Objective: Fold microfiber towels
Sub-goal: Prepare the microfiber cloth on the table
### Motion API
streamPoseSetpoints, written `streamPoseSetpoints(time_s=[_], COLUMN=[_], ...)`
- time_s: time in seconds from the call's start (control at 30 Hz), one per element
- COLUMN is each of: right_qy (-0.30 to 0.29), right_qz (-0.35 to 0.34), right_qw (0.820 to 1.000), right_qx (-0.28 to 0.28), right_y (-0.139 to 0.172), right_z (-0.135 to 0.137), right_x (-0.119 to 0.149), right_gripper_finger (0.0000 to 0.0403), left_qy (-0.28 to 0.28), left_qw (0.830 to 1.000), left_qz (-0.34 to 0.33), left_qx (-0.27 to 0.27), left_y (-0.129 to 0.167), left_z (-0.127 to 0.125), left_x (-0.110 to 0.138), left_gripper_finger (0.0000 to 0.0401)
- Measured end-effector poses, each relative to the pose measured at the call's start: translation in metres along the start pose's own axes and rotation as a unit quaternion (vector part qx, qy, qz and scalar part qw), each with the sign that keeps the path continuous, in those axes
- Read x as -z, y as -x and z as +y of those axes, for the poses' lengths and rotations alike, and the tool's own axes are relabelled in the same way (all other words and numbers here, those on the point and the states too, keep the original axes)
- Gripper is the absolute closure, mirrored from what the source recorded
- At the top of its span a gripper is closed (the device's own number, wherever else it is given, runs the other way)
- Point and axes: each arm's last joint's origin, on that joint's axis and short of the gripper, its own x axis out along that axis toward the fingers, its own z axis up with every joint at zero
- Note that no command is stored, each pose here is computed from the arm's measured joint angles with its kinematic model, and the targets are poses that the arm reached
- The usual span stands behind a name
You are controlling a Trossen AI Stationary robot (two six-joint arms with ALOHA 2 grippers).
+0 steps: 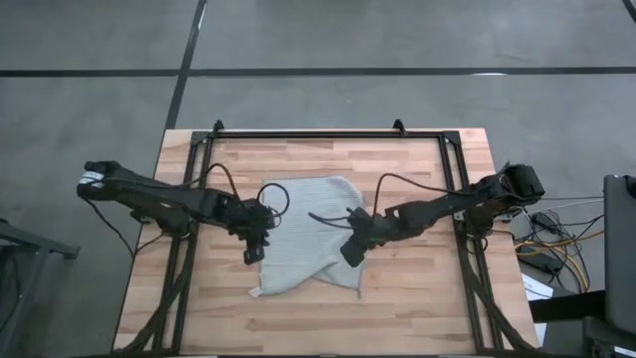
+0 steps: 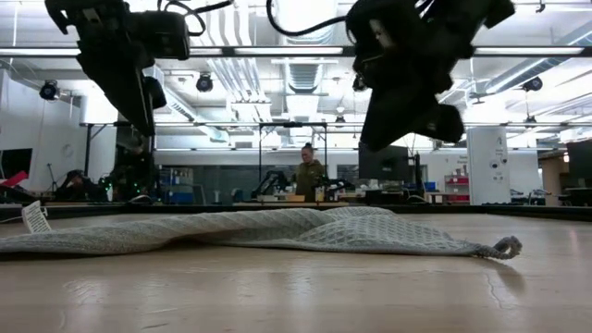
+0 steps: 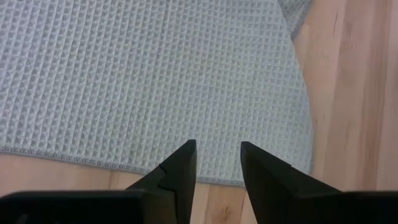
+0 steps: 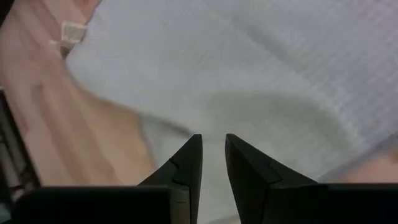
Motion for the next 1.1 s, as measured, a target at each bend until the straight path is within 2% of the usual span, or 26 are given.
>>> streamPoseSetpoints(time_s=[0.23,0.47,0.67,0.8,1.1], right_qy=[-0.044,-0.091,-0.118,-0.121,-0.068], right_qz=[0.036,0.071,0.042,0.047,0.076], right_qw=[0.998,0.992,0.991,0.991,0.995], right_qx=[-0.022,-0.041,-0.039,-0.025,-0.014], right_y=[0.005,0.014,0.016,-0.001,-0.046], right_z=[0.02,0.036,0.043,0.046,0.069], right_x=[0.04,0.078,0.097,0.104,0.115], right_gripper_finger=[0.0335,0.0335,0.0335,0.0335,0.0335], left_qy=[-0.004,-0.004,-0.008,-0.014,-0.029], left_qw=[1.0,0.998,0.997,0.996,0.996], left_qz=[-0.006,-0.028,-0.035,-0.036,-0.037], left_qx=[-0.012,-0.059,-0.075,-0.074,-0.074], left_y=[0.0,0.0,0.0,0.0,0.0], left_z=[0.001,0.004,0.004,0.004,0.004], left_x=[0.0,-0.002,-0.002,-0.002,-0.003], left_gripper_finger=[0.0273,0.0273,0.0273,0.0273,0.0273])
